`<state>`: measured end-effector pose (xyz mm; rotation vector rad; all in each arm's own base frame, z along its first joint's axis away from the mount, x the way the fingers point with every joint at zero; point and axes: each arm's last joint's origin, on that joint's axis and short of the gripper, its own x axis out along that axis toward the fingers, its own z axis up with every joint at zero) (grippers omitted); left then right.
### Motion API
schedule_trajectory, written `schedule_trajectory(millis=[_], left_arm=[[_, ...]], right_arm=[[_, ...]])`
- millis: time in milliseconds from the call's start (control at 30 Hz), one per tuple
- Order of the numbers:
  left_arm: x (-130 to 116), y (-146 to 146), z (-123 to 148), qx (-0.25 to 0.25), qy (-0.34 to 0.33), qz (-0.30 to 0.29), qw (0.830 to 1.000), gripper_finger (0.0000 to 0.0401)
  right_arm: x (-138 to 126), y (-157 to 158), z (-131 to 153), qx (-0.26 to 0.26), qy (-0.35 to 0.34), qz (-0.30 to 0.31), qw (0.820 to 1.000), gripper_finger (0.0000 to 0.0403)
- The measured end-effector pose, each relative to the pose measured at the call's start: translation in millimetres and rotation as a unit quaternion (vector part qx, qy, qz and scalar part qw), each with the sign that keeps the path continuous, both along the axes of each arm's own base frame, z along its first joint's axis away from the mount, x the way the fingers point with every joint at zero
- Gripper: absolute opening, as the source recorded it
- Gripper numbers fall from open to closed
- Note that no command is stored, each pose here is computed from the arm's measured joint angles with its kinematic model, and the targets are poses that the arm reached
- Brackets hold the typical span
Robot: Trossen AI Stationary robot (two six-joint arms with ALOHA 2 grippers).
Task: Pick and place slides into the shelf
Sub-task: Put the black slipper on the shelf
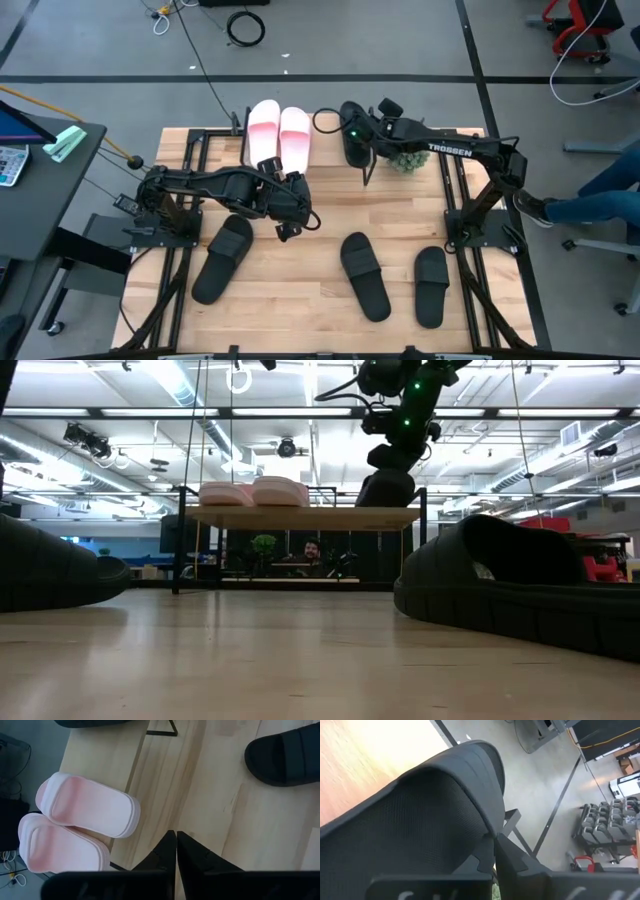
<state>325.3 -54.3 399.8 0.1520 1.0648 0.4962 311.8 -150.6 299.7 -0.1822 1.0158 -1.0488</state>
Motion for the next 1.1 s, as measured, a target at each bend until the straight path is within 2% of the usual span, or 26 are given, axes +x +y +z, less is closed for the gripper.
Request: schedule_trajectory(millis=[233,400,633,800,1100], left_arm=[[0,0,0,0.0,0.0,0.0,1.0,0.0008],[0,0,0,0.0,0.0,0.0,1.0,0.0016],[-1,-2,0,-0.006,-0.004,0.01,1.0,0.0013],[-3,-8,0,-0.005,-0.001,0.0,1.0,0.0007],[-5,-18,0,-0.01,-0.005,-0.007,1.0,0.002]], right_arm=[[-1,-3,0,0.011,-0.004,0.004,1.0,0.0022],[-2,-5,-1,0.032,-0.014,0.015,0.999,0.0059],[-4,-6,-2,0.037,-0.005,0.015,0.999,0.0103],[-5,-7,-2,0.04,-0.004,0.009,0.999,0.011],[-4,2,1,0.04,-0.017,0.014,0.999,0.0108]])
